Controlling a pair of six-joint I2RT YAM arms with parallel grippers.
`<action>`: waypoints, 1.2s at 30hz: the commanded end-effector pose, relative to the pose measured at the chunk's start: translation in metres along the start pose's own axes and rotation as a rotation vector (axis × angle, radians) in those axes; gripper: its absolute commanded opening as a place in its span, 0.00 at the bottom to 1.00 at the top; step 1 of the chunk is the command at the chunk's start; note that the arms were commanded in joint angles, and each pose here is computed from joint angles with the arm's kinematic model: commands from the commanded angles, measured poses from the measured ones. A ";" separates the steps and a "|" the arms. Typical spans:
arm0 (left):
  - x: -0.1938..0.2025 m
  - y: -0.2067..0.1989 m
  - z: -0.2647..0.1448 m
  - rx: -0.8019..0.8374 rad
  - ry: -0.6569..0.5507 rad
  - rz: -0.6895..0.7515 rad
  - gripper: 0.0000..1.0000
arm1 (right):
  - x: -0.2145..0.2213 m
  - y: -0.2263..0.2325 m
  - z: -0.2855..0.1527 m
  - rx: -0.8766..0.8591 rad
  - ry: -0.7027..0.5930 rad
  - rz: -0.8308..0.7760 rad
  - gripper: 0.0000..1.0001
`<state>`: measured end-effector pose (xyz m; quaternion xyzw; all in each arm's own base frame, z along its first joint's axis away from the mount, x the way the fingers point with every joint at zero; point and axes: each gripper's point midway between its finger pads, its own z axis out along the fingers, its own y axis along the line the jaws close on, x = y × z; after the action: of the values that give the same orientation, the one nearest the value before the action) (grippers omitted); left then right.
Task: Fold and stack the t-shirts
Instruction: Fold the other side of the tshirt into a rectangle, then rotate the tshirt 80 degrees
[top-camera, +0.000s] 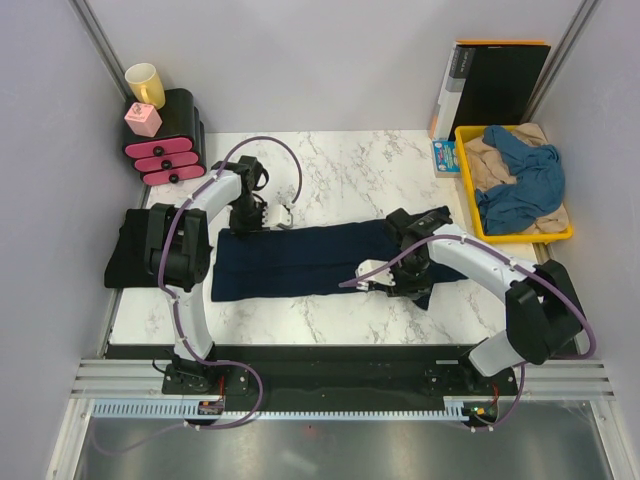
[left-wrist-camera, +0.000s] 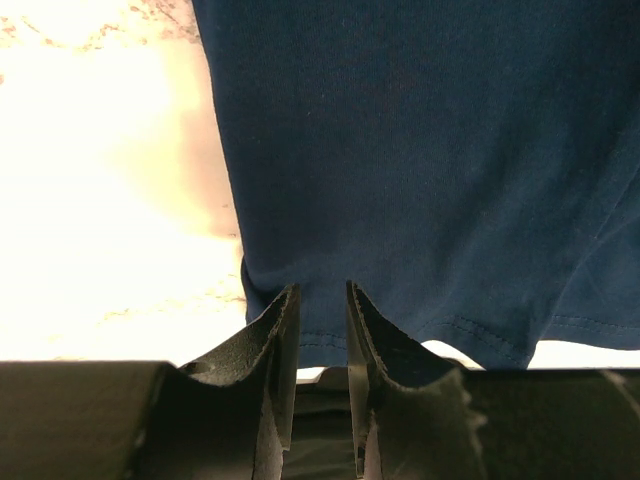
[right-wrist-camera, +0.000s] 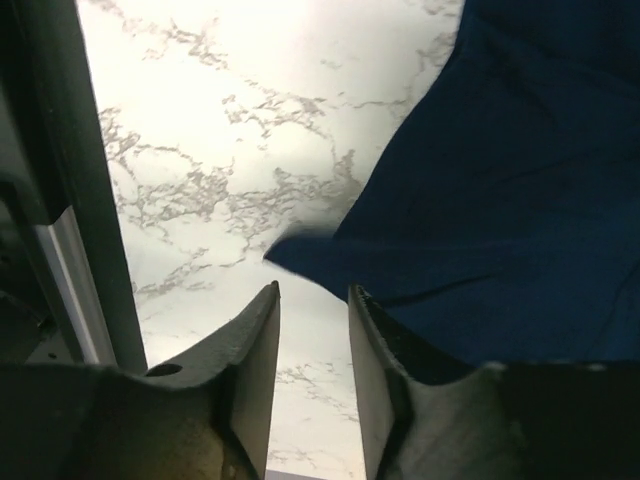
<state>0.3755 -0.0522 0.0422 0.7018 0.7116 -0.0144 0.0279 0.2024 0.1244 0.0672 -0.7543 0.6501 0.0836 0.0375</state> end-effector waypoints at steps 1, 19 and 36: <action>-0.001 0.007 -0.008 -0.019 -0.016 0.025 0.32 | 0.000 0.012 -0.006 -0.061 0.009 -0.021 0.44; -0.007 0.016 -0.012 -0.045 -0.032 0.013 0.32 | 0.077 -0.201 0.000 0.492 -0.002 0.621 0.00; -0.010 0.014 -0.009 -0.035 -0.046 -0.002 0.32 | 0.093 -0.335 0.023 0.682 0.027 0.629 0.00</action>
<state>0.3819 -0.0537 0.0467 0.7009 0.7121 -0.0114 0.0377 0.4888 0.0766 0.0229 -0.4813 0.8464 -0.1228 0.1918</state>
